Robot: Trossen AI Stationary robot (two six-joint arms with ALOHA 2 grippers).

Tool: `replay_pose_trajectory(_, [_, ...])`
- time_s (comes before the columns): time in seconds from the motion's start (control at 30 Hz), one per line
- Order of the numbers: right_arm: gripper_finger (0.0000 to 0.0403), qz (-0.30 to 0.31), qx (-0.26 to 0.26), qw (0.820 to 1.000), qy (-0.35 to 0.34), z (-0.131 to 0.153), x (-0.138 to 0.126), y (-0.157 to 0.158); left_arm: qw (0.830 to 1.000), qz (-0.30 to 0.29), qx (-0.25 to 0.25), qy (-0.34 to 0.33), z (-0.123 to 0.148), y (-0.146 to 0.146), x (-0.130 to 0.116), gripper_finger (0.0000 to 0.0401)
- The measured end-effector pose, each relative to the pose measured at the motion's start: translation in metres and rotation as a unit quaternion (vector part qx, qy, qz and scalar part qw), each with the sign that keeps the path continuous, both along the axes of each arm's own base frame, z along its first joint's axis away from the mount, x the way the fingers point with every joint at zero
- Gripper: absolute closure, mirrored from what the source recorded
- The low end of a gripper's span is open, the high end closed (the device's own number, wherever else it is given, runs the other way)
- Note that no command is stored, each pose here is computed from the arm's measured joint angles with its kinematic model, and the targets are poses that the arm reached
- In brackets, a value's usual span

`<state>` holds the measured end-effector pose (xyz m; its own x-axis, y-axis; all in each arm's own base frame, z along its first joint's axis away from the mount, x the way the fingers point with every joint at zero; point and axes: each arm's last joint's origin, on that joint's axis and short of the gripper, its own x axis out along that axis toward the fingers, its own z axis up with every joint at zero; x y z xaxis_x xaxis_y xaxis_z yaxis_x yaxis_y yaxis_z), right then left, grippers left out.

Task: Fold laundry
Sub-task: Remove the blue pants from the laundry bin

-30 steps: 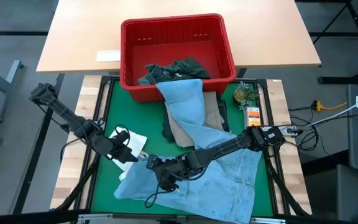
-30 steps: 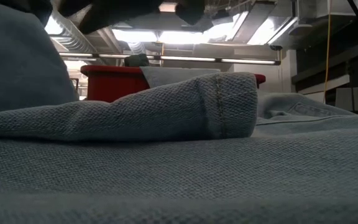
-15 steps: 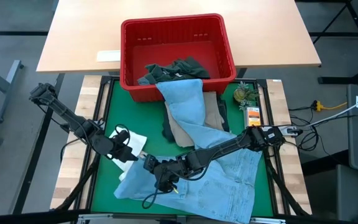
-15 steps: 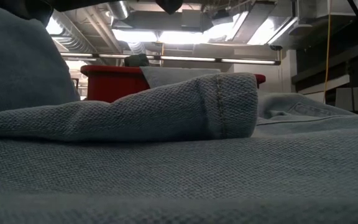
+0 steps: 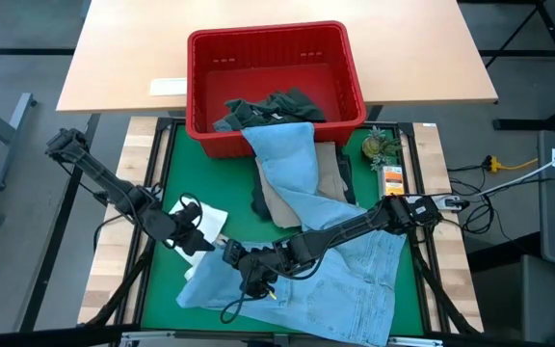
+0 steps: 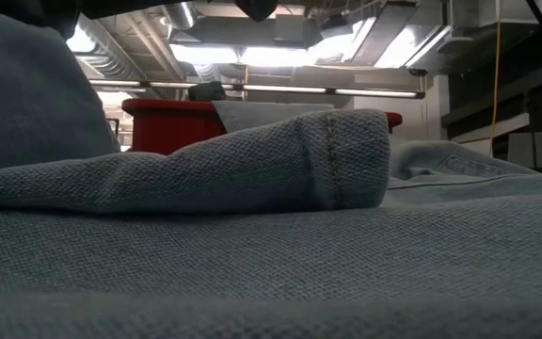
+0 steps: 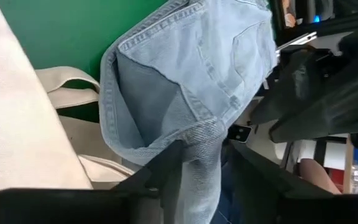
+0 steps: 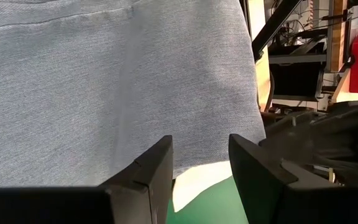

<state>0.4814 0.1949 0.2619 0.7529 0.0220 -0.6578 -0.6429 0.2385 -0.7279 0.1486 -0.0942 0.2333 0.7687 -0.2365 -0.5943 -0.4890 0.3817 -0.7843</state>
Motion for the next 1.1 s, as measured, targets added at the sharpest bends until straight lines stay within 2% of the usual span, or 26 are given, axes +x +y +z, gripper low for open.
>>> replay_pose_trajectory(0.23, [0.0246, 0.0, -0.006, 1.0, 0.013, -0.002, -0.002, -0.001, 0.999, -0.009, 0.019, 0.029, -0.011, -0.007, 0.006, 0.0225])
replay_pose_trajectory(0.5, [0.0246, 0.0, -0.006, 1.0, 0.014, -0.002, -0.002, -0.001, 0.997, -0.04, 0.01, 0.06, -0.018, -0.013, 0.008, 0.0222])
replay_pose_trajectory(0.63, [0.0246, 0.0, -0.006, 1.0, 0.014, -0.002, -0.002, -0.001, 0.999, -0.026, 0.007, 0.045, -0.017, -0.013, 0.011, 0.0264])
replay_pose_trajectory(0.8, [0.0246, 0.001, -0.004, 1.0, 0.007, -0.001, -0.001, 0.0, 1.0, -0.003, -0.01, 0.005, -0.01, -0.011, 0.018, 0.0375])
replay_pose_trajectory(0.83, [0.0246, 0.004, -0.006, 1.0, 0.004, -0.001, -0.001, 0.0, 1.0, 0.001, -0.017, -0.001, -0.009, -0.011, 0.019, 0.0386])
replay_pose_trajectory(1.1, [0.0246, 0.029, 0.01, 0.999, -0.042, 0.007, 0.005, 0.003, 0.995, 0.075, -0.041, -0.051, -0.001, -0.002, 0.03, 0.0393])
